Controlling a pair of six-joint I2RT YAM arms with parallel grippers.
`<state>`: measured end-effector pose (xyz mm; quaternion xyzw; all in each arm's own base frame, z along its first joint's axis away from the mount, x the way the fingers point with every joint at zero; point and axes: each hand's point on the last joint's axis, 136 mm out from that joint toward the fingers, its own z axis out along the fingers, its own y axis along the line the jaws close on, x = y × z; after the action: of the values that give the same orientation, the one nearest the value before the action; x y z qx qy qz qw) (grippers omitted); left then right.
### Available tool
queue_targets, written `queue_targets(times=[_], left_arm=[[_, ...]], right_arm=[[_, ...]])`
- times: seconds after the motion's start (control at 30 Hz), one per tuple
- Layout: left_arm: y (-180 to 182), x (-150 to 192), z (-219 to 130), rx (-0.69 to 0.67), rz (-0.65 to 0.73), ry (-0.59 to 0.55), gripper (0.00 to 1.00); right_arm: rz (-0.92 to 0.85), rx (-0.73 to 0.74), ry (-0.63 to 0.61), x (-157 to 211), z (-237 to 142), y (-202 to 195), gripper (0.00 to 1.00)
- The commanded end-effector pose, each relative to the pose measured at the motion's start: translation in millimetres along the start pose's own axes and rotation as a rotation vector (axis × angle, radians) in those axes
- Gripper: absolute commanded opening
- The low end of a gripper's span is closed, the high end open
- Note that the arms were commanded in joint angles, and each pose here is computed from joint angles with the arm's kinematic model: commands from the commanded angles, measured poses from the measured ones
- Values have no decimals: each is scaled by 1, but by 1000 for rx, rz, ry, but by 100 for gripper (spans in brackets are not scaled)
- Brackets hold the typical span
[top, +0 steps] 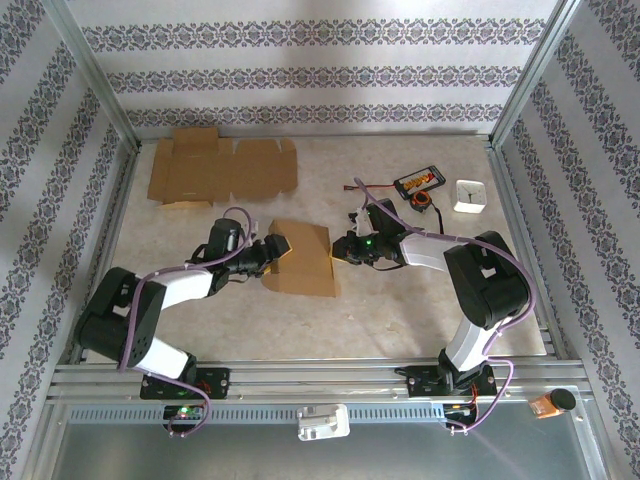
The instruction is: Fold the paper box
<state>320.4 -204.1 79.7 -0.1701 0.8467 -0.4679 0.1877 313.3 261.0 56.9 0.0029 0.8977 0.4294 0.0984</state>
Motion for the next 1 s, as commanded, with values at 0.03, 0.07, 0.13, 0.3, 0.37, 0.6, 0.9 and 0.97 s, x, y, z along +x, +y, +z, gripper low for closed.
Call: queue_targets(times=[0.03, 0.07, 0.13, 0.3, 0.37, 0.6, 0.9, 0.97], left_arm=[[-27, -5, 7, 151, -42, -9, 51], [-28, -6, 8, 161, -52, -10, 46], [-31, -8, 8, 174, -72, -15, 39], [-34, -12, -1, 138, -105, -50, 32], [-32, -13, -6, 89, -98, -60, 31], [-52, -21, -28, 31, -57, -99, 31], [-72, -26, -48, 27, -19, -136, 29], [-74, -26, -50, 26, -20, -142, 28]], right_arm=[[72, 104, 59, 22, 7, -38, 12], [68, 100, 56, 22, 6, -36, 13], [51, 82, 41, 18, 1, -26, 19], [-56, 57, -83, 1, -37, 13, 47], [-137, 61, -173, -7, -60, 32, 53], [-841, 171, -468, 20, -112, 120, 82], [-1596, 299, -499, 69, -89, 169, 98], [-1697, 308, -489, 73, -78, 173, 98]])
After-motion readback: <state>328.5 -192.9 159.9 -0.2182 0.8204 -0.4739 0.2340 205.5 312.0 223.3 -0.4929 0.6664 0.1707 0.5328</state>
